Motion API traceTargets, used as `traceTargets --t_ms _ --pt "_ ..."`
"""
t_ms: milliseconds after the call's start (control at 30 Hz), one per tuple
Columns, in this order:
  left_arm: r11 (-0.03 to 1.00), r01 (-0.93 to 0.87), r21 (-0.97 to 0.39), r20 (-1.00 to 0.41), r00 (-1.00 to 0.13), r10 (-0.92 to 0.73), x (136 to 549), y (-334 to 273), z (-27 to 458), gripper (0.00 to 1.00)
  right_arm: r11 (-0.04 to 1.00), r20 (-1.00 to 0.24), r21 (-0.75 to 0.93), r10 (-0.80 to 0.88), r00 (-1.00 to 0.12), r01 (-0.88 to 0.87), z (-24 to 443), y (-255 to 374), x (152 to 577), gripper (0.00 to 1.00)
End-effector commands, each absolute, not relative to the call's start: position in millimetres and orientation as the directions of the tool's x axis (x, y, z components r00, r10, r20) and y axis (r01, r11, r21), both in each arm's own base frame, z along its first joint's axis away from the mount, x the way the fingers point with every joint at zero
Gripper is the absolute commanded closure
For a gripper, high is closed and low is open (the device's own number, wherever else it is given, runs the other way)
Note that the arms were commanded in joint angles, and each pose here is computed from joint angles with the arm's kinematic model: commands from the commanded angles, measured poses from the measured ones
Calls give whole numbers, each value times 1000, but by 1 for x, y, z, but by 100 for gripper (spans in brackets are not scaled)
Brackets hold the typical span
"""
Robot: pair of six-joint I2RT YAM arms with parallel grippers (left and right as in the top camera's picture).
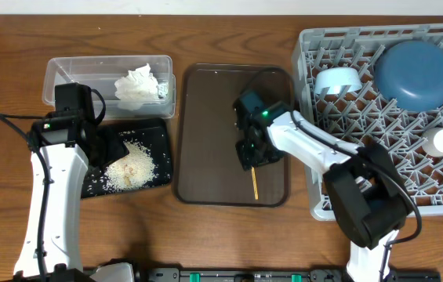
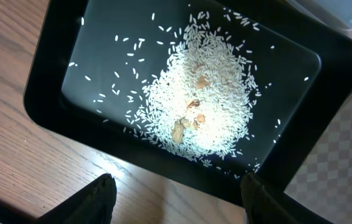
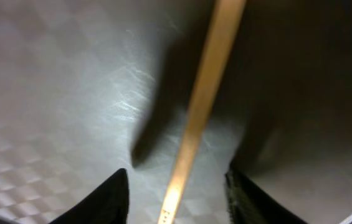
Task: Sort waste into correct bins and load items into the dishwasher rack
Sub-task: 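Grasp the second wooden chopstick with the right gripper, then carry the second chopstick into the rack's left edge and release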
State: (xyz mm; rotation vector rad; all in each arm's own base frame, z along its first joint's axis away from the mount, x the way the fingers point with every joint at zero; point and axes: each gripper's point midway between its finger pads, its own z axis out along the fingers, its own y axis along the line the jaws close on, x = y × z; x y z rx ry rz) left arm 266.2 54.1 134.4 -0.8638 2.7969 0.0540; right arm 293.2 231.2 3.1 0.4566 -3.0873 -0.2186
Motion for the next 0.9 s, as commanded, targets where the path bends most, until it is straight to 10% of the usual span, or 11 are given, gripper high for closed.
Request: traceTargets --t_ms 0,333,867 --pt "820 -571 -19 -226 -797 -560 266 58 137 32 969 -10 39 -242 -970 -242 -4 223 295 60" --pt "820 -572 -19 -226 -797 -561 266 58 137 32 969 1 14 -247 -969 -247 -3 219 291 98" --pt "820 -572 -19 -226 -797 -561 266 58 137 32 978 -388 100 -133 -912 -186 151 165 344 98"
